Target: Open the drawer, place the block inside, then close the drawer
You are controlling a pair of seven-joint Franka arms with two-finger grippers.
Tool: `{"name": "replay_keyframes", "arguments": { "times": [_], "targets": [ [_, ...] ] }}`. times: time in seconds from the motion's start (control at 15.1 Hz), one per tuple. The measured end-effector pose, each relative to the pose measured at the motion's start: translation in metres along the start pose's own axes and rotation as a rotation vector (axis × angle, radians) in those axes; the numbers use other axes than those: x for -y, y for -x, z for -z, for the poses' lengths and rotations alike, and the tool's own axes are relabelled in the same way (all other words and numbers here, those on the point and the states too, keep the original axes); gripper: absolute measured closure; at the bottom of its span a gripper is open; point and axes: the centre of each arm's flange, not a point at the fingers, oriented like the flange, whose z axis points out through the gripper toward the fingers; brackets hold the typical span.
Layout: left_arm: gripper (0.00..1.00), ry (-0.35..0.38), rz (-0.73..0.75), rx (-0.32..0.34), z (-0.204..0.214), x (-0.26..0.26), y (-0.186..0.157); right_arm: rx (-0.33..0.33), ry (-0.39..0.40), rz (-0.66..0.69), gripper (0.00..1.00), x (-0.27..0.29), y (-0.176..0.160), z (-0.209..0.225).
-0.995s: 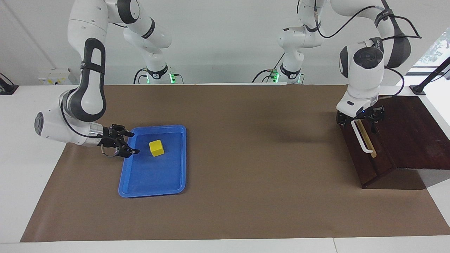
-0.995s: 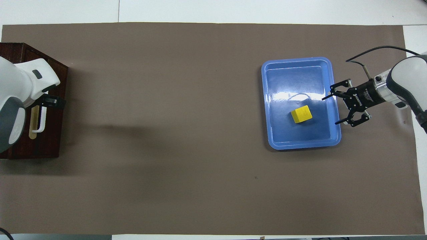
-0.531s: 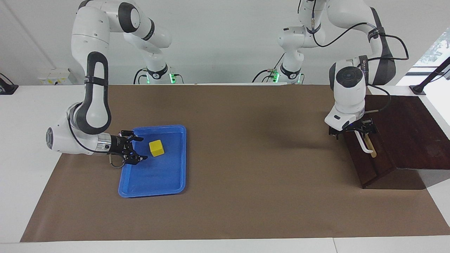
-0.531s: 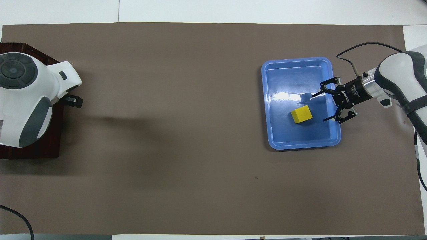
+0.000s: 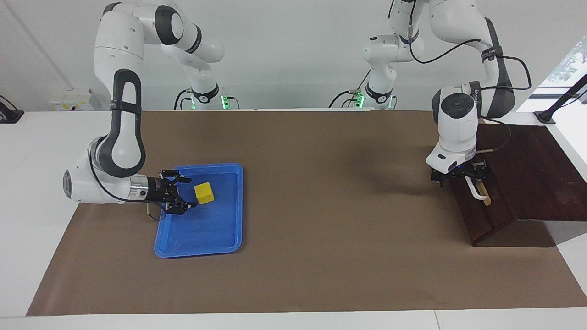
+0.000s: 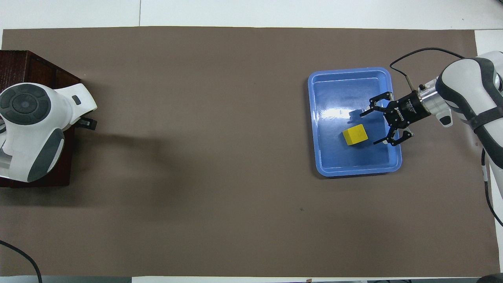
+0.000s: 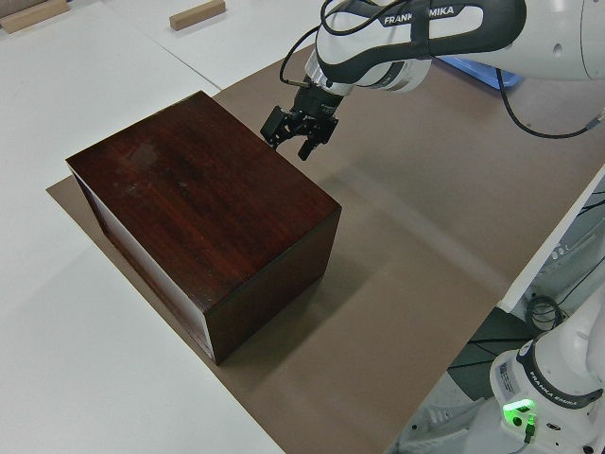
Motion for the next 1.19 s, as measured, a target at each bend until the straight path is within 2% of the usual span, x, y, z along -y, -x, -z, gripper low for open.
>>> {"name": "replay_keyframes", "arguments": {
  "times": [0.2,0.6,0.86,1.06,1.19],
  "targets": [
    [0.00,0.008,0.078,-0.029,-0.003,-0.018,-0.008,-0.001,-0.002,0.002,0.00,0.001,0.000,0.001],
    [0.00,0.067,0.162,-0.071,0.035,-0.092,-0.027,0.014,0.005,0.004,0.00,0.005,0.001,-0.009],
    [0.00,0.073,0.150,-0.054,0.045,-0.118,-0.029,0.018,0.016,0.044,0.00,0.005,0.002,-0.017],
    [0.00,0.059,0.167,-0.027,0.052,-0.109,-0.033,0.019,0.018,0.055,0.00,0.005,0.000,-0.020],
    [0.00,0.041,0.207,0.017,0.078,-0.092,-0.041,0.021,0.020,0.060,0.00,0.004,-0.001,-0.021]
  ]
}}
